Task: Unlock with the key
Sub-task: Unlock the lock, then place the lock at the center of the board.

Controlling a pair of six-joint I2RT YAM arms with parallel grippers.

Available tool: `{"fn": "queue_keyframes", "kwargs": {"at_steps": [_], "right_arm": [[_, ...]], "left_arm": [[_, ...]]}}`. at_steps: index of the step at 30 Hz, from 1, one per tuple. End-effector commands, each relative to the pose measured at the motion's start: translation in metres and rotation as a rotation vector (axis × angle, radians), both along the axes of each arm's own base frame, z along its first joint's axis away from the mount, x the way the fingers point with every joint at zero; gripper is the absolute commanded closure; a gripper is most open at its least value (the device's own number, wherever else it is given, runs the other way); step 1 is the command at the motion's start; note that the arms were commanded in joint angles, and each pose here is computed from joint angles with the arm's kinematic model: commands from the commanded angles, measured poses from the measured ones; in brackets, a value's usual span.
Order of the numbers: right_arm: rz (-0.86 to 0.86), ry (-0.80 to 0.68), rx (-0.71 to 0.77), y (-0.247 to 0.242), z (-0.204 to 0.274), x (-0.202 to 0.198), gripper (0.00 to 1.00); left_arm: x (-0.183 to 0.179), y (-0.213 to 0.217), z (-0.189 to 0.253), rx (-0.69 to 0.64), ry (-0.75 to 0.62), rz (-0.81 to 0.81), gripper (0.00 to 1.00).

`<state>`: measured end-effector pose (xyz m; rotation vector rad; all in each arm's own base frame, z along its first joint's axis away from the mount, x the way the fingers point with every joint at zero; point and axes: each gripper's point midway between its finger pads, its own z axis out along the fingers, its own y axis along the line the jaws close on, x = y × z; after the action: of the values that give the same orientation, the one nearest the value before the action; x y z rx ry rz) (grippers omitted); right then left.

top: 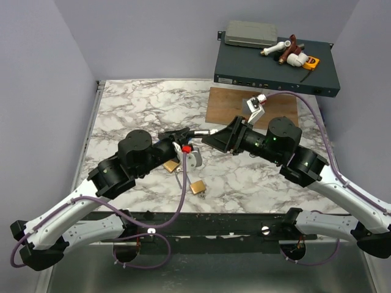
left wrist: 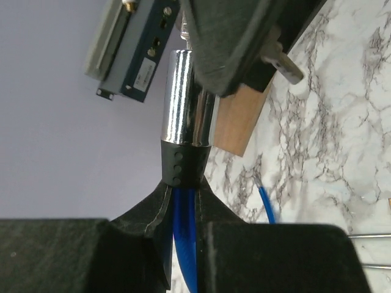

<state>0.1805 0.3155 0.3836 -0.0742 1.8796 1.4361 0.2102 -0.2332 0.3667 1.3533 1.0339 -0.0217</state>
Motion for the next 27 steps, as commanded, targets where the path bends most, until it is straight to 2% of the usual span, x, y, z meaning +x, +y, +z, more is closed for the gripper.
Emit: {"fn": "queue_keyframes", "kwargs": {"at_steps": [1,4,9,13,16,18,23,26,27], "right_arm": [[-0.183,-0.079,-0.158,-0.034,-0.012,0.021,0.29],[-0.295,-0.092,-0.213,-0.061,-0.015,0.028,0.0],[-0.459,-0.062,-0.259,-0.1,-0.026,0.033,0.0],[-0.522,0.0,-0.271,-0.119,-0.047,0.029,0.0],[-0.558,0.052,-0.299,-0.13,-0.074,0.026,0.0],[-0.581,0.077,-0.31,-0.136,-0.089,0.025,0.0],[-0.62,0.118,-0.363,-0.142,-0.126,0.027,0.0],[-0.619,0.13,-0.402,-0.139,-0.139,0.03,0.0],[-0.617,0.128,-0.417,-0.137,-0.141,0.031,0.0]], "left_arm": [[0.017,-0.001,-0.018,-0.053,0.198,0.034,1.0],[0.028,0.01,-0.068,0.102,0.25,0.057,0.96],[0.018,0.009,-0.141,0.287,0.32,-0.016,0.89],[0.008,0.006,-0.187,0.403,0.375,-0.063,0.86],[0.003,0.011,-0.222,0.534,0.406,-0.079,0.77],[0.002,0.011,-0.237,0.605,0.432,-0.078,0.69],[0.014,-0.01,-0.25,0.637,0.555,-0.016,0.56],[0.016,-0.021,-0.258,0.642,0.665,0.026,0.33],[0.016,-0.024,-0.26,0.642,0.696,0.032,0.2]]}}
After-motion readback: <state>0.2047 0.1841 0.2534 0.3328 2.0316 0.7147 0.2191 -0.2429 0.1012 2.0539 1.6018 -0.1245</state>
